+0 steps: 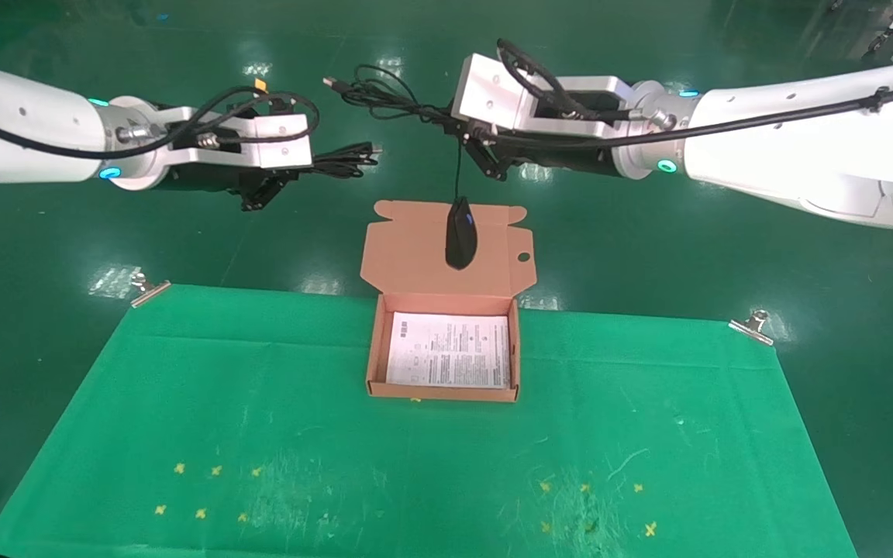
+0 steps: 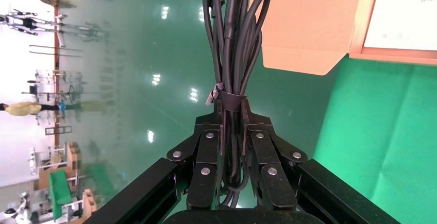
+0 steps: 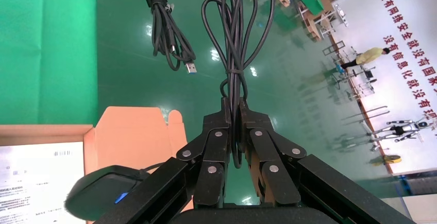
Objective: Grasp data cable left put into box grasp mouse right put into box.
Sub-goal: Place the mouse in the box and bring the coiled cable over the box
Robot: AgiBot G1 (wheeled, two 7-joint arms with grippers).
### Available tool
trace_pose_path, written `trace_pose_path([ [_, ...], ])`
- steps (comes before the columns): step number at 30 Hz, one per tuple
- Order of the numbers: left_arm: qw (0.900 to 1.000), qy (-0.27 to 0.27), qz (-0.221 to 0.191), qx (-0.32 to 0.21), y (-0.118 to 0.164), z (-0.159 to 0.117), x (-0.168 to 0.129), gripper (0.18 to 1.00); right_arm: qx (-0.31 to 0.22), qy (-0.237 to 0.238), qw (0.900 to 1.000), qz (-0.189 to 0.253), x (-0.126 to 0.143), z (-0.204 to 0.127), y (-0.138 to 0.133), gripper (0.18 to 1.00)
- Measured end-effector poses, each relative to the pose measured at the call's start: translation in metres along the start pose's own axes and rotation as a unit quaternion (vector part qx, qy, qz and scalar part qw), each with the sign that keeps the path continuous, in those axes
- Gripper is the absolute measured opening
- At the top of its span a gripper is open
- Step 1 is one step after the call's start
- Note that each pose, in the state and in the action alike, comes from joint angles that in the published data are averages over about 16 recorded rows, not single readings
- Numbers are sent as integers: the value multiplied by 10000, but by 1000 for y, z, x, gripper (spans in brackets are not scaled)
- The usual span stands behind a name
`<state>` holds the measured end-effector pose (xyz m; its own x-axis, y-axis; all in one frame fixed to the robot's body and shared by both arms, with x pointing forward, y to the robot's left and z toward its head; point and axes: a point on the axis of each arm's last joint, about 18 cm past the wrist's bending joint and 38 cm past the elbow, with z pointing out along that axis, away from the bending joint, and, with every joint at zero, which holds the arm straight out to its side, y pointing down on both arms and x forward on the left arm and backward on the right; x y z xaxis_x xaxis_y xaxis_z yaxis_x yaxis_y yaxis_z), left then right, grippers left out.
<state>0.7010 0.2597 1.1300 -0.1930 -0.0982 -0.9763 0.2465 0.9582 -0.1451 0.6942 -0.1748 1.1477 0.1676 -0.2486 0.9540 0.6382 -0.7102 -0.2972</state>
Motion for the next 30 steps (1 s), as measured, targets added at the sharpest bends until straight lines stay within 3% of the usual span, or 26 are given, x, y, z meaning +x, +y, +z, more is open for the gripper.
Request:
trace_pose_path([
  [9, 9997, 188, 19, -177, 13, 1, 15, 240, -19, -132, 9999, 70, -17, 9, 4, 203],
  [30, 9929, 630, -224, -984, 54, -16, 49, 239, -222, -604, 9975, 298, -84, 50, 18, 203],
])
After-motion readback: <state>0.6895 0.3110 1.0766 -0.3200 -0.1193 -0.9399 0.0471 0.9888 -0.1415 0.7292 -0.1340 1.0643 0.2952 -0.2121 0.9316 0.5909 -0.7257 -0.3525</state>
